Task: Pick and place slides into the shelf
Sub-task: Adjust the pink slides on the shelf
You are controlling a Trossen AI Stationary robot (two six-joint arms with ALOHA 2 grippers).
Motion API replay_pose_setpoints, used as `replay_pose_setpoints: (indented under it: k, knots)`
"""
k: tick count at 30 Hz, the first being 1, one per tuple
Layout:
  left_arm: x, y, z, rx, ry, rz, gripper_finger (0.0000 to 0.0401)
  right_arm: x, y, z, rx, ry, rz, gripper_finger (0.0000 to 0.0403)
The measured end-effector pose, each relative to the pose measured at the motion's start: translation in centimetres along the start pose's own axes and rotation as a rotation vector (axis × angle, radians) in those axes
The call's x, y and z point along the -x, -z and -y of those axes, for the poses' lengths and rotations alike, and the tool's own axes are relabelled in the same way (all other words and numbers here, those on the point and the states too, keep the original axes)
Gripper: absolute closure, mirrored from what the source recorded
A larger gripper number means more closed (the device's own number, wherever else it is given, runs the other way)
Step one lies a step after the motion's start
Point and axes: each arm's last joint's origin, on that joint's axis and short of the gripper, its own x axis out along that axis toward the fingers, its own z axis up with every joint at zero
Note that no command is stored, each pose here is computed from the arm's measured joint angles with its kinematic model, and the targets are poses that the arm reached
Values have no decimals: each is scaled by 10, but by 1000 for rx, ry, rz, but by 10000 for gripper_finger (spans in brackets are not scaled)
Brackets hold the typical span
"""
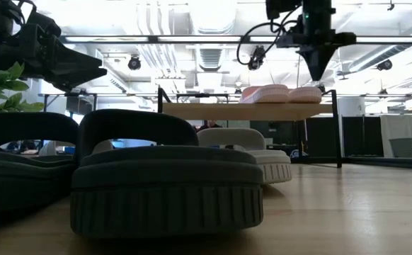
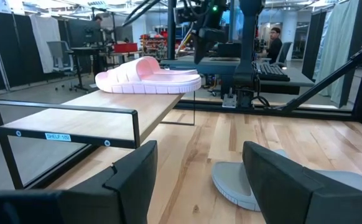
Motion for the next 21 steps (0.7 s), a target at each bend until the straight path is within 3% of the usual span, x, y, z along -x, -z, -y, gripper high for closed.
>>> replay_pose_setpoints:
  k: [13,21]
  knots:
    - [0,0,0,0,0,0,178,-8,-4,-4,15,-19,98,394]
    - [0,0,0,0,0,0,178,-26,2,-5,82,-1,38,394]
